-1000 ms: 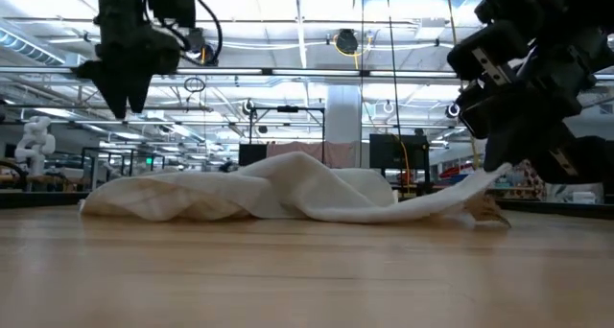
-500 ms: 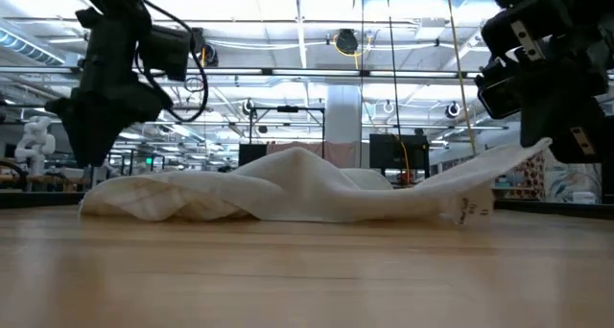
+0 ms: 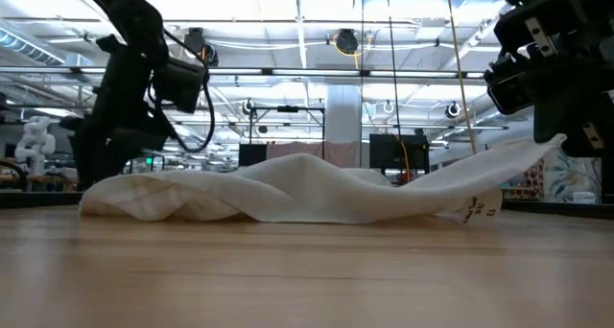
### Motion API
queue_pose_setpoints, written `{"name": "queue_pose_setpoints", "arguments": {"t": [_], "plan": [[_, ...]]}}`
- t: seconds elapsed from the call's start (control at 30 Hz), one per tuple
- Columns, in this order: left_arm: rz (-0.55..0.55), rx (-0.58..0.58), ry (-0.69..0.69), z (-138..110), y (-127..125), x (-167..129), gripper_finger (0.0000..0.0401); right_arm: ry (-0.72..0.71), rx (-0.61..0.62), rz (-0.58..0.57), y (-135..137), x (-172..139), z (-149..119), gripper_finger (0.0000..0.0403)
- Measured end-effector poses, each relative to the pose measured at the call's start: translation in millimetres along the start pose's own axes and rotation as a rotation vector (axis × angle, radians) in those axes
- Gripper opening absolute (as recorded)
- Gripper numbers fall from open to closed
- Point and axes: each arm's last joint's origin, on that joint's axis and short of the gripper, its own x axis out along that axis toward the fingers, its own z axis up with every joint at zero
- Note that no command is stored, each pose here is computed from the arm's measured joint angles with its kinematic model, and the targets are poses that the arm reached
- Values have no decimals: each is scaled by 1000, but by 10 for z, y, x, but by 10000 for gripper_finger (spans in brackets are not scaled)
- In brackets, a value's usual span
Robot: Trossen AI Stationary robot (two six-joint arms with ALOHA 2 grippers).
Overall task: Roll towel
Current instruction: Roll the towel
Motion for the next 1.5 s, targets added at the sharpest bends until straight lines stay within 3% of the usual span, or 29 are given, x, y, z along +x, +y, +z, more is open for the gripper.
{"name": "queue_pose_setpoints", "arguments": {"t": [0.37, 0.77, 0.93, 1.07, 1.23, 1.33, 1.5], "plan": [[-10, 115, 59, 180, -43, 203, 177, 0, 0, 0, 0, 0, 0, 0], [-33, 156, 151, 174, -44, 210, 11, -6, 5, -1, -1, 1, 2, 0], [-33, 195, 205, 80, -33, -126, 10, -15, 44, 55, 46, -21, 23, 0], [-72, 209, 182, 2, 25, -635, 7, -60, 43, 217, 165, -159, 65, 0], [-53, 153, -26, -45, 202, -1315, 6, -150, 36, 328, 269, -510, 125, 0], [-71, 100, -145, -36, 298, -1564, 5, -203, 35, 245, 209, -709, 130, 0], [-145, 30, -165, -74, 353, -1694, 5, -252, 71, 66, 98, -997, 65, 0]]}}
